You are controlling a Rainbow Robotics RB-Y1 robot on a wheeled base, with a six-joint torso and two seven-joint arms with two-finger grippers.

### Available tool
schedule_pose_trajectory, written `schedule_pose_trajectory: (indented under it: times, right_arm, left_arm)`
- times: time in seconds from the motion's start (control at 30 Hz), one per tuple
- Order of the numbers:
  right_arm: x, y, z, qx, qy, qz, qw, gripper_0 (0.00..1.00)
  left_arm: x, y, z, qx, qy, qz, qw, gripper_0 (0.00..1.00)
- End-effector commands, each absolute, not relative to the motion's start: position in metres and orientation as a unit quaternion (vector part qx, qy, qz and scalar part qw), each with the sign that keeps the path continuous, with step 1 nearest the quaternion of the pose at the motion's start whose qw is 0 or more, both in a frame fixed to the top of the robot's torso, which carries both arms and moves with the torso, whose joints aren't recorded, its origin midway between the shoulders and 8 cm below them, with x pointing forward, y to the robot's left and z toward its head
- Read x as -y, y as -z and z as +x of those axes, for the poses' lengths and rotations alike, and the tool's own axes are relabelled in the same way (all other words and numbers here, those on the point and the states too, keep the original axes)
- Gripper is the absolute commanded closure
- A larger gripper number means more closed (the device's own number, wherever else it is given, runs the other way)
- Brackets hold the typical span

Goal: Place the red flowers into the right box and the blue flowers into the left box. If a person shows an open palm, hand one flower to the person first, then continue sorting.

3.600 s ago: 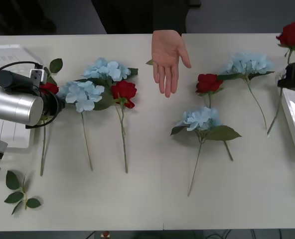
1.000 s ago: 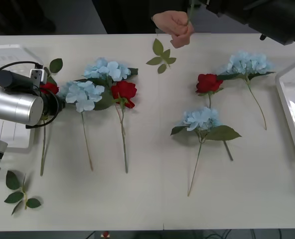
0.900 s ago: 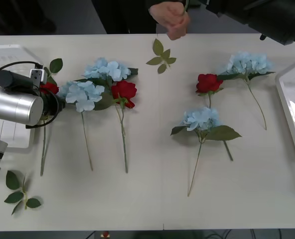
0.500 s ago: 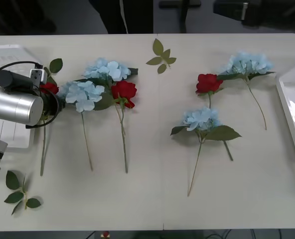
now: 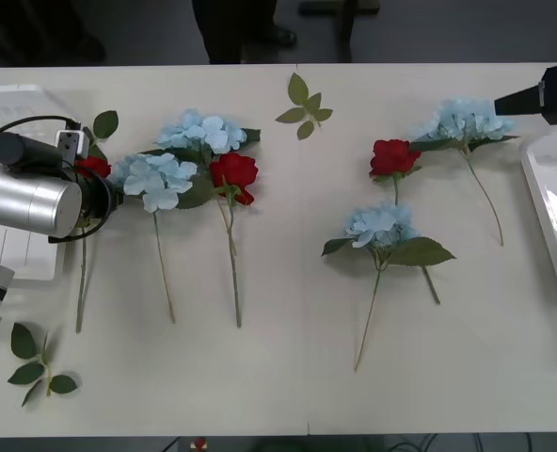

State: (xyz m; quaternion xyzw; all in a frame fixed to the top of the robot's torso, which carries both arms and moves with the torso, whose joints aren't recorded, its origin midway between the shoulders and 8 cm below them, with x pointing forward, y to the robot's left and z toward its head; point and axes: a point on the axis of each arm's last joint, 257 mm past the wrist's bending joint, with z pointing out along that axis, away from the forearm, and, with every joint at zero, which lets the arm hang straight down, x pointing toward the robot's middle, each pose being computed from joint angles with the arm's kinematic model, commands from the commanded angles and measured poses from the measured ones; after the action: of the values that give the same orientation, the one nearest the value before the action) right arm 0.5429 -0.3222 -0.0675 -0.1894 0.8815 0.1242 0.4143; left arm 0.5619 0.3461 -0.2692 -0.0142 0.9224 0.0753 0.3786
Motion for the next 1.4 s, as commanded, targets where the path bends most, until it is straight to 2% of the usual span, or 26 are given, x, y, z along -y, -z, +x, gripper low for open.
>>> schedule_pose_trajectory:
  times: [0.03,0.2,0.43,0.9,1.4]
  right_arm:
    - [0.368,0.092,0.546,-0.921,-0.084,-0.096,0.369,0.0]
    - [0.399,0.134,0.543,-0.946,-0.069,-0.004,0.316,0.0]
    - [0.408,0.173,0.556,-0.958,-0.061,0.035,0.278,0.0]
    - [0.369,0.217,0.597,-0.957,-0.052,0.022,0.283,0.0]
    - [0.352,0.26,0.609,-0.957,-0.037,0.027,0.287,0.0]
  left_arm:
    - [-0.352,0.248,0.569,-0.914,-0.08,-0.005,0.397,0.0]
    - [-0.352,0.249,0.568,-0.915,-0.081,-0.005,0.396,0.0]
    - [-0.358,0.264,0.558,-0.92,-0.084,-0.006,0.383,0.0]
    - [-0.347,0.286,0.549,-0.927,-0.08,0.003,0.368,0.0]
    - [-0.348,0.299,0.546,-0.927,-0.096,0.009,0.362,0.0]
